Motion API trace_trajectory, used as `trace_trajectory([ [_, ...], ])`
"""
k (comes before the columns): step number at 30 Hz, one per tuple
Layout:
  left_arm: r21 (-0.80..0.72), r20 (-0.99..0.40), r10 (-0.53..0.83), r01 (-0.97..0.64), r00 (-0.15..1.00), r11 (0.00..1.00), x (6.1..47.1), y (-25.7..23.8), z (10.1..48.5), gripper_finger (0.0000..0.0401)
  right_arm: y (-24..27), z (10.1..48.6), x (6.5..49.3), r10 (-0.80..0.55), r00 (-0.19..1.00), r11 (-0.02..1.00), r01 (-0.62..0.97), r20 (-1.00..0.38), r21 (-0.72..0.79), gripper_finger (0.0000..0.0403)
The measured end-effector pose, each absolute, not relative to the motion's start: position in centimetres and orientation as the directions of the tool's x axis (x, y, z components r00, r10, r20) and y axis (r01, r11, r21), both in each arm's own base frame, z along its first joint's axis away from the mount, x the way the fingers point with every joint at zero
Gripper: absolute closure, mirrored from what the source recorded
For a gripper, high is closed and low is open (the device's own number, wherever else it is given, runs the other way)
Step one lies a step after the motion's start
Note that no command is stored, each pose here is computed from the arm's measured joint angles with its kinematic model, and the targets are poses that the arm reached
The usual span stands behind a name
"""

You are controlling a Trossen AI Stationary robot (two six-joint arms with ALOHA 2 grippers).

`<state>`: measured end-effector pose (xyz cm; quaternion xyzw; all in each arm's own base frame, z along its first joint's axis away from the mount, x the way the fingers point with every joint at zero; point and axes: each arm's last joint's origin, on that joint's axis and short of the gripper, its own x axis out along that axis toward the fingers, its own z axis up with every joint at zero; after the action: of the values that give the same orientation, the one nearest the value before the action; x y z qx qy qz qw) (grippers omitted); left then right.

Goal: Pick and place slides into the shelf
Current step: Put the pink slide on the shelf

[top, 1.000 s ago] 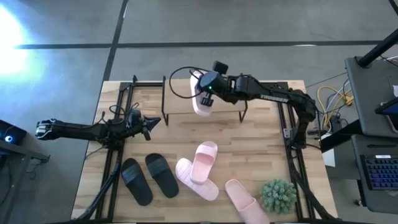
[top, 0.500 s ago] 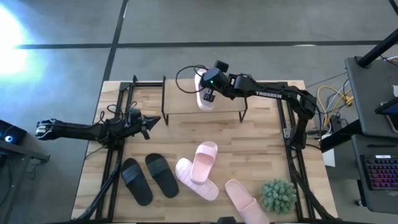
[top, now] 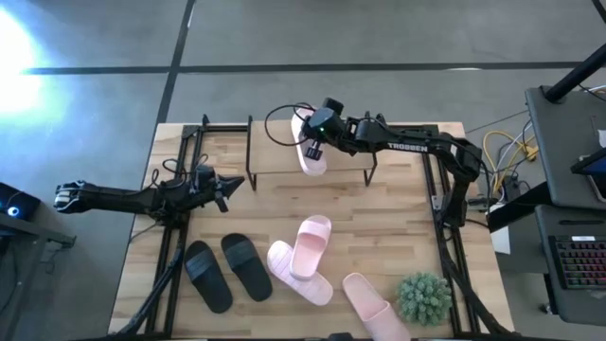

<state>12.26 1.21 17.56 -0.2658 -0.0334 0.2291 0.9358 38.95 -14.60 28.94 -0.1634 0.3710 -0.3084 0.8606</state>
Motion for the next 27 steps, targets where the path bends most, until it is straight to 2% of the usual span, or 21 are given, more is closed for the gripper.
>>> trace_trajectory([
  [3, -0.511, -0.063, 0.447, -0.413, 0.892, 0.754, 12.2, 1.2, 17.4, 0.0401, -14.5, 28.9, 39.0, -0.627, 0.553, 0.778, 0.428, -0.548, -0.459, 0.0368],
  [11, -0.512, -0.06, 0.447, -0.412, 0.893, 0.754, 12.2, 1.2, 17.5, 0.0401, -14.4, 28.9, 38.9, -0.609, 0.547, 0.791, 0.472, -0.575, -0.388, 0.0257],
  [15, -0.512, -0.061, 0.446, -0.412, 0.893, 0.754, 12.2, 1.2, 17.5, 0.0401, -13.8, 29.6, 38.7, -0.594, 0.529, 0.801, 0.461, -0.607, -0.382, 0.0222],
  [24, -0.521, -0.042, 0.447, -0.401, 0.894, 0.753, 12.3, 1.2, 17.6, 0.0401, -10.5, 33.0, 37.5, -0.534, 0.494, 0.826, 0.478, -0.686, -0.298, 0.0205],
  [27, -0.539, -0.003, 0.437, -0.37, 0.9, 0.757, 12.3, 1.2, 18.1, 0.0401, -8.6, 35.2, 36.6, -0.487, 0.477, 0.827, 0.522, -0.732, -0.209, 0.0208],
])
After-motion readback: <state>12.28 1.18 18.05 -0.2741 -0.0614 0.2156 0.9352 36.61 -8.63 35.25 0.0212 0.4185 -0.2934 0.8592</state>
